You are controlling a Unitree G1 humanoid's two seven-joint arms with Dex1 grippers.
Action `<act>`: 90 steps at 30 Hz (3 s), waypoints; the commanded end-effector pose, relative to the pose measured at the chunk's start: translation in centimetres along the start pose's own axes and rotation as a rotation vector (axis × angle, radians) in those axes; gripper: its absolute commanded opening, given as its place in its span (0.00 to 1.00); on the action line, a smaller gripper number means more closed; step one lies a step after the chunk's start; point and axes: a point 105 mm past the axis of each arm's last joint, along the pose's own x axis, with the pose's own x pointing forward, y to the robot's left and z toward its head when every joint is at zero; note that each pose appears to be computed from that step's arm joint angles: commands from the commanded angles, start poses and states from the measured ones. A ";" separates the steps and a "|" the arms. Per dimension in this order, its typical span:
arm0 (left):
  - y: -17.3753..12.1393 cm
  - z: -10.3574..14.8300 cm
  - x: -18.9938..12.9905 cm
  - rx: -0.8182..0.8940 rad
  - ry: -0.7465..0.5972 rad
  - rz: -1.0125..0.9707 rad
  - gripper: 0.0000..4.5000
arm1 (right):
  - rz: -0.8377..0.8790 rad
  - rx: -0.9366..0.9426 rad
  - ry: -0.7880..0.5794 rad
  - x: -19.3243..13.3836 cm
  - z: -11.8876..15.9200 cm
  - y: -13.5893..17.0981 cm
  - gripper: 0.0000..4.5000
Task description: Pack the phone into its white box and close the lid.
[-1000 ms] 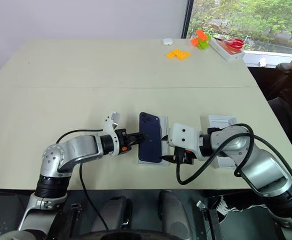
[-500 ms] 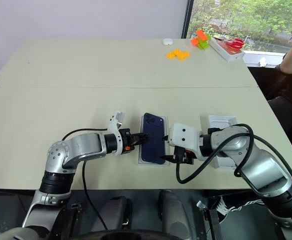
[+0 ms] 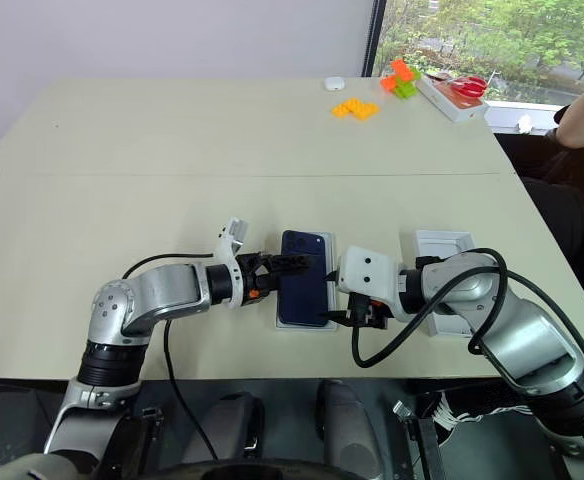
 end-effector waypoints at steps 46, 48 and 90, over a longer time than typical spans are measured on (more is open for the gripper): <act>-0.1 -3.2 -6.4 1.435 0.080 -0.309 0.98 | -0.685 0.801 0.349 -9.5 -8.5 -5.3 0.66; 0.0 -3.0 -6.0 1.447 0.078 -0.311 0.98 | -0.697 0.815 0.370 -9.3 -9.1 -4.9 0.66; 2.8 -1.0 0.9 1.336 0.148 -0.022 0.01 | -0.347 0.537 0.194 1.7 -3.6 -3.2 0.00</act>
